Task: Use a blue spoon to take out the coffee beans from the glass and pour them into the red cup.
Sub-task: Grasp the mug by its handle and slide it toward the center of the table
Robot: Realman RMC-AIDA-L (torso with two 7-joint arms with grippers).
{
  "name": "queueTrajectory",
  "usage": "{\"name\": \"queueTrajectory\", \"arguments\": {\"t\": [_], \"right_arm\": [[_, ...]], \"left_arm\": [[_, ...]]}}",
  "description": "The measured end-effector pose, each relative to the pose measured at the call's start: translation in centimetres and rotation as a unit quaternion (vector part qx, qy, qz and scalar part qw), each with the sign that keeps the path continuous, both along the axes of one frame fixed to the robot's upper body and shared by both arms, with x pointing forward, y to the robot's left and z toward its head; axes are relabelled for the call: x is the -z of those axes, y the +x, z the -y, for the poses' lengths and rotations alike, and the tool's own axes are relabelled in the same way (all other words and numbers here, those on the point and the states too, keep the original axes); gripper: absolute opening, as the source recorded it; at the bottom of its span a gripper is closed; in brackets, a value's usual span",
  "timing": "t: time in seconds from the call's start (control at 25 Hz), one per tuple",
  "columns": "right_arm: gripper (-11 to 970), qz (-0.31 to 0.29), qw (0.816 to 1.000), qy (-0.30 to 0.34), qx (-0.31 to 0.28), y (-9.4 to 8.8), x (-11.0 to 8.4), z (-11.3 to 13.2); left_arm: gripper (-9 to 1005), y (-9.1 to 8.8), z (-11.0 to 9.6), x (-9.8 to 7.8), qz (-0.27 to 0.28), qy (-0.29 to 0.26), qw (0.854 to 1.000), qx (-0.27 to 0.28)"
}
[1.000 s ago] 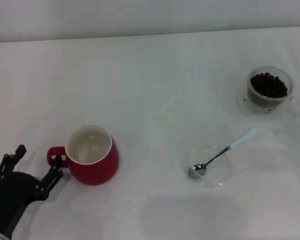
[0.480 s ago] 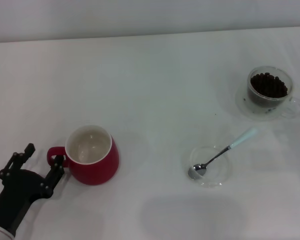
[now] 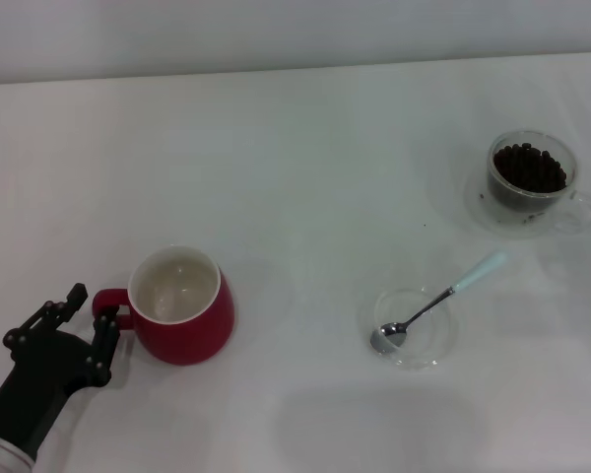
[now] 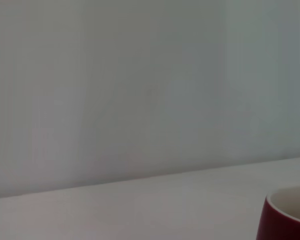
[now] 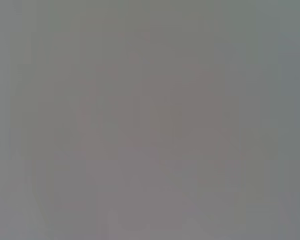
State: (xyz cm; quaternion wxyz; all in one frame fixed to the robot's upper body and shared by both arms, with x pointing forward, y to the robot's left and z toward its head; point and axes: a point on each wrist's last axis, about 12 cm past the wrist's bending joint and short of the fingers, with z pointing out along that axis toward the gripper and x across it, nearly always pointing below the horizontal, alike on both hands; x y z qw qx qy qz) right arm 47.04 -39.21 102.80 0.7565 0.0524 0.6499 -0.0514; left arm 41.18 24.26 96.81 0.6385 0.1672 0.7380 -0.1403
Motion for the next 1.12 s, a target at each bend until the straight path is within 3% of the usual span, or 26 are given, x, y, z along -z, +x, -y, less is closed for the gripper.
{"name": "queueTrajectory", "arguments": {"t": [0.16, 0.4, 0.6, 1.12], "right_arm": [[838, -0.002, 1.000, 0.000, 0.001, 0.0, 0.1, 0.0], [839, -0.005, 1.000, 0.005, 0.001, -0.1, 0.2, 0.0], [839, -0.006, 1.000, 0.007, 0.001, -0.1, 0.2, -0.1], [839, -0.006, 1.000, 0.010, 0.000, -0.1, 0.3, -0.2]], "left_arm": [[348, 0.0, 0.1, 0.0, 0.009, 0.023, 1.000, 0.006], [310, 0.1, 0.2, 0.1, 0.012, 0.037, 0.999, 0.013], [163, 0.4, 0.5, 0.0, 0.015, 0.038, 0.999, 0.023], [156, 2.7, 2.5, -0.8, 0.031, 0.044, 0.996, 0.076]]}}
